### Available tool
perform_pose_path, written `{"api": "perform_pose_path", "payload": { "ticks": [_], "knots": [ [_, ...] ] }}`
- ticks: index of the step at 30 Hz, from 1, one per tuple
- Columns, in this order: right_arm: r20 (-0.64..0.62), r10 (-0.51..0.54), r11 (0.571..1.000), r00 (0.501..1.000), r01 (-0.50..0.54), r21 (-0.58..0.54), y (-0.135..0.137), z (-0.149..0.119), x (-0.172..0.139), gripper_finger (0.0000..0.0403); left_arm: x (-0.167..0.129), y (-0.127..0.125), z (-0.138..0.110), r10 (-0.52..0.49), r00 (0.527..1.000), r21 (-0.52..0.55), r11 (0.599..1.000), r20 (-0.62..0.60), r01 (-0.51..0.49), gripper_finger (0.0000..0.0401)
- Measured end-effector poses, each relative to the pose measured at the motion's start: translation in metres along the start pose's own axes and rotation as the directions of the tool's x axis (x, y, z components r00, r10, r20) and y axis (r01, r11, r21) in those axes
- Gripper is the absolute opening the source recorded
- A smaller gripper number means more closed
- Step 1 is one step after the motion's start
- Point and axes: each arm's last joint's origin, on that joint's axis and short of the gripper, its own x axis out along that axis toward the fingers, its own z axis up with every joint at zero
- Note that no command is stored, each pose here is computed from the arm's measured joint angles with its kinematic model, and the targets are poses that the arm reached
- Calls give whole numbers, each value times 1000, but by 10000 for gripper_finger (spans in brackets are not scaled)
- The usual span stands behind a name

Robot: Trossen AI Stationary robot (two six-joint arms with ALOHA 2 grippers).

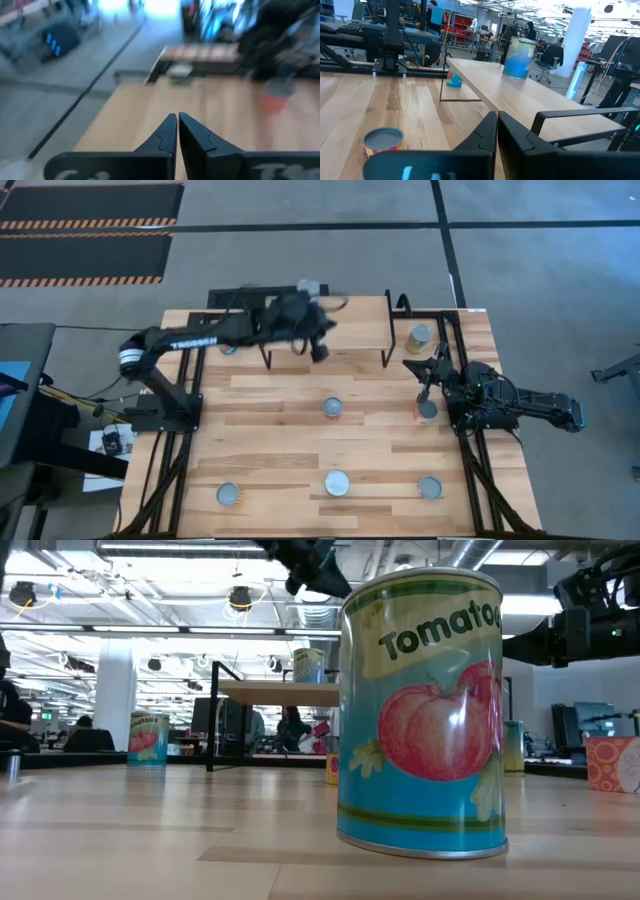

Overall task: Pick and place cans onto a shelf
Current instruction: Put the orange can on the shelf

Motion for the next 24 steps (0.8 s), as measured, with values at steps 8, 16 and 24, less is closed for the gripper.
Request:
{"api": "perform_pose_path", "payload": {
  "ticks": [8,16,24],
  "knots": [
    [0,0,1000,1000,0,0,0,0,0,38,-34,-56,-85,-121,942,-22,991,312,135,1],
    [0,1,1000,1000,-1,0,0,0,0,38,-59,-56,-157,-139,911,-67,982,388,178,0],
    [0,2,1000,1000,-2,0,0,0,0,38,-72,-31,-191,-237,838,-73,948,491,311,0]
  ]
}}
